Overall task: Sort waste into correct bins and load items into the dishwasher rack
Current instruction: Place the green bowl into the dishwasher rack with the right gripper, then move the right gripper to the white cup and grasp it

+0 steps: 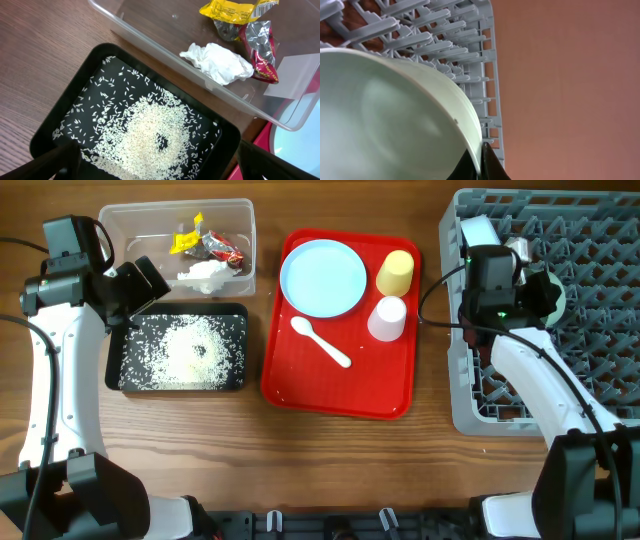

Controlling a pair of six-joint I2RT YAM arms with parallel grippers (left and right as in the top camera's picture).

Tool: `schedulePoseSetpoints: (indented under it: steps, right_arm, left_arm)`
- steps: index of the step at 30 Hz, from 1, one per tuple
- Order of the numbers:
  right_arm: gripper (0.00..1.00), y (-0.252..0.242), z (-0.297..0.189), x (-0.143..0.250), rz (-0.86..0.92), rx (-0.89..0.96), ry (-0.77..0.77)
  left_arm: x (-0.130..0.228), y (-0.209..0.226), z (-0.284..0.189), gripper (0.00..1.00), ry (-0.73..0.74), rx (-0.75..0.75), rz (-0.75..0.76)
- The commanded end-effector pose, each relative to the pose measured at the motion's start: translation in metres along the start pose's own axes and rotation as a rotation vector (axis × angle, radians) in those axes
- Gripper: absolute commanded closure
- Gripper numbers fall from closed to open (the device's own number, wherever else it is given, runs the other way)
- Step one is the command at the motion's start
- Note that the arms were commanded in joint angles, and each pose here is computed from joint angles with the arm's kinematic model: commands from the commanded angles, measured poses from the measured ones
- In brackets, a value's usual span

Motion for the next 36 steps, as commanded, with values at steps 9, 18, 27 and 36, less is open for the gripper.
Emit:
schedulePoseSetpoints:
  steps: [9, 18, 27, 36]
  right_arm:
    - [0.96, 0.051, -0.036, -0.025, -0.047, -0.135, -0.139]
    - [0.28, 0.058, -0.061, -0.033, -0.046, -0.125, -0.188]
    - [0.00, 0.015, -0.074, -0.055, 0.247, -0.064, -0.244]
    - [0.10, -0.009, -0.294, -0.135, 0.483, -0.587, -0.752]
  left_arm:
    - [-0.003, 0.002, -0.002, 0.00, -0.011, -0.005, -0.013]
    - [-0.003, 0.002, -0.002, 0.00, -0.011, -0.005, -0.013]
    - [-0.003, 0.002, -0.002, 0.00, -0.011, -0.005, -0.012]
    - [-0.004, 0.002, -0.002, 0.00, -0.011, -0.005, -0.013]
Point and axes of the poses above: each gripper's point midway between its finger pads, its own z axis out along the fingers, its own y axis along the line the jaws close on, x = y × z, the point moved 1 cm from there along -z, back along the fingers, and after that the axes turned 3 degrees about z, right-handed, at the moved point
